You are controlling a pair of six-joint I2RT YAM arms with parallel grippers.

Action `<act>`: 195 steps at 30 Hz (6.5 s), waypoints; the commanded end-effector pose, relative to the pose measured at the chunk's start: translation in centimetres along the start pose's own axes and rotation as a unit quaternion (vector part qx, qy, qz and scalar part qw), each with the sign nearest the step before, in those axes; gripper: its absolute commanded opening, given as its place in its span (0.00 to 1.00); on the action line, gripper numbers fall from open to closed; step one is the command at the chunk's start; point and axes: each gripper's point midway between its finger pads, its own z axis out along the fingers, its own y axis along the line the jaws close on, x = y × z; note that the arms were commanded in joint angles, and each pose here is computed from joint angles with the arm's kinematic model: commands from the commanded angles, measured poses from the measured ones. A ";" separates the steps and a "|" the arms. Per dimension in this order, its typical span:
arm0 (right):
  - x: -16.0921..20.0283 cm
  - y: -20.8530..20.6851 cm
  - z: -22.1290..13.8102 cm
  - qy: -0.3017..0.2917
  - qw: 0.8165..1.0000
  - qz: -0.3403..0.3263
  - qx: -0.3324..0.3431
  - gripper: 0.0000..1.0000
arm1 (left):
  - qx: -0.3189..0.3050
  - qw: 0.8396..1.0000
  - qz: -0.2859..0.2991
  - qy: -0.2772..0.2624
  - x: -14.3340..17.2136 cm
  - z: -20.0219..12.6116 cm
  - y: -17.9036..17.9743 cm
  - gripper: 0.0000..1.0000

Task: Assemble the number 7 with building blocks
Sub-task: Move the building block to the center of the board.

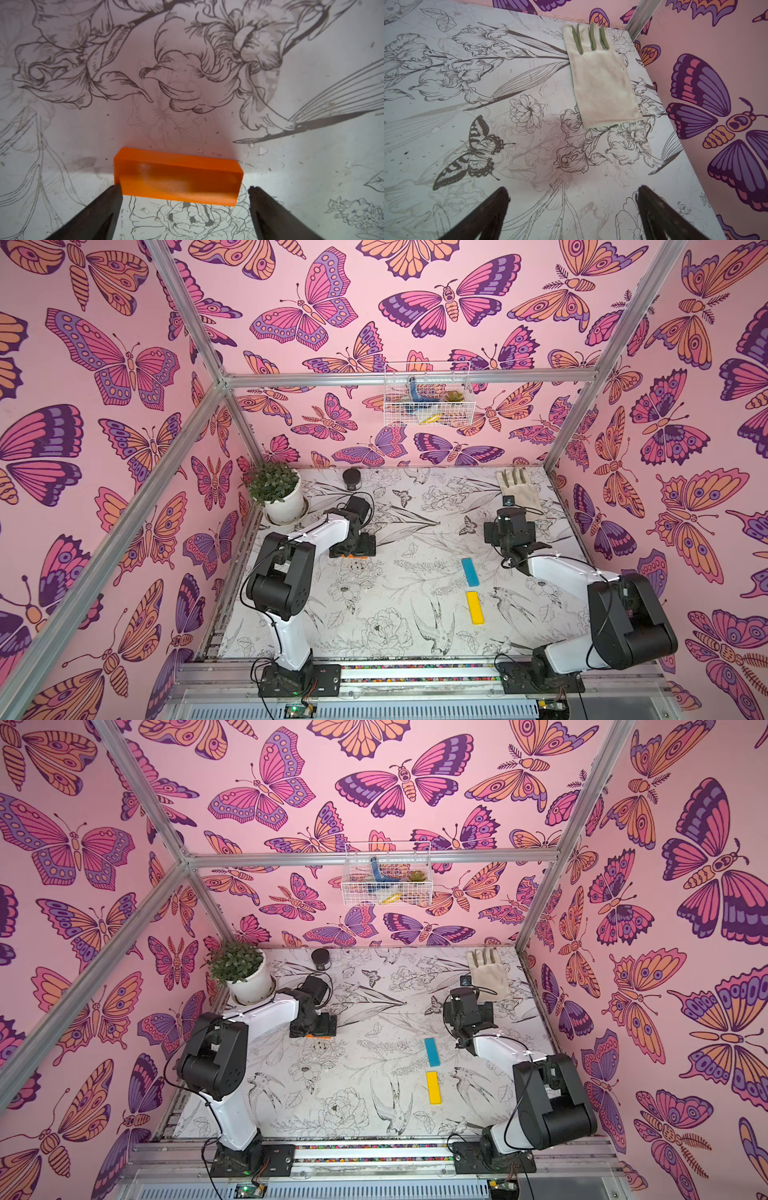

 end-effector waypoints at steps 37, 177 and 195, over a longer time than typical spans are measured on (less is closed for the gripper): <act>0.7 0.3 0.2 0.013 1.000 0.006 -0.011 0.99 | 0.026 0.995 0.093 0.001 1.0 -1.1 -0.1 1.00; 4.3 25.2 -1.4 0.150 0.928 -0.305 -0.153 0.87 | 0.025 0.954 -0.097 -0.282 -3.5 -6.1 14.0 0.96; 4.9 24.2 -3.8 0.191 0.927 -0.266 -0.185 0.88 | 0.026 0.955 -0.095 -0.279 -3.6 -5.9 13.9 0.96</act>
